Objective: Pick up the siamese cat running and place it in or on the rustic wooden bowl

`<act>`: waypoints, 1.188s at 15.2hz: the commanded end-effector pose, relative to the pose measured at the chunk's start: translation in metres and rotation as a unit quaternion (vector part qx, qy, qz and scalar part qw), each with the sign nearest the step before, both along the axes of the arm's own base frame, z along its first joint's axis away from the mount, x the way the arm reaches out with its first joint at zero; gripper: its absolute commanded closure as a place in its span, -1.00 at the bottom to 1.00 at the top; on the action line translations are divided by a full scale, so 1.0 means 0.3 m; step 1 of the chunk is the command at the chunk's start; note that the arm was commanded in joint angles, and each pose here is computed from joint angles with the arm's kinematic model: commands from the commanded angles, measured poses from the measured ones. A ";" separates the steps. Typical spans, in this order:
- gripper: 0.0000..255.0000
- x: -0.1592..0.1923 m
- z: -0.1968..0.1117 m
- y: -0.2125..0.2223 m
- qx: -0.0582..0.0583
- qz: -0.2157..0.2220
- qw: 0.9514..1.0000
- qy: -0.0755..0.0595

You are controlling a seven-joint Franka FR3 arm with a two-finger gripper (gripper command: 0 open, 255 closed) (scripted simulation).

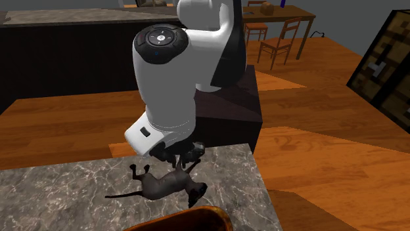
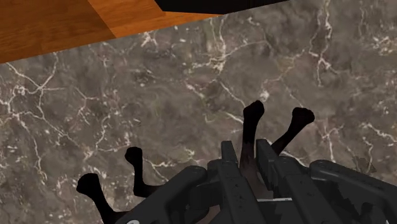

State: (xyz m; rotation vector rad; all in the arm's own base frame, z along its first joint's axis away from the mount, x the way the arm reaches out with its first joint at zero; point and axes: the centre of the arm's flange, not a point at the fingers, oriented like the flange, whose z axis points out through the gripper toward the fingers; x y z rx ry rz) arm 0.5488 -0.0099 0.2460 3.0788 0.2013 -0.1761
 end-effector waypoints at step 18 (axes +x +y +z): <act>1.00 0.003 0.334 0.005 0.000 0.000 1.000 0.000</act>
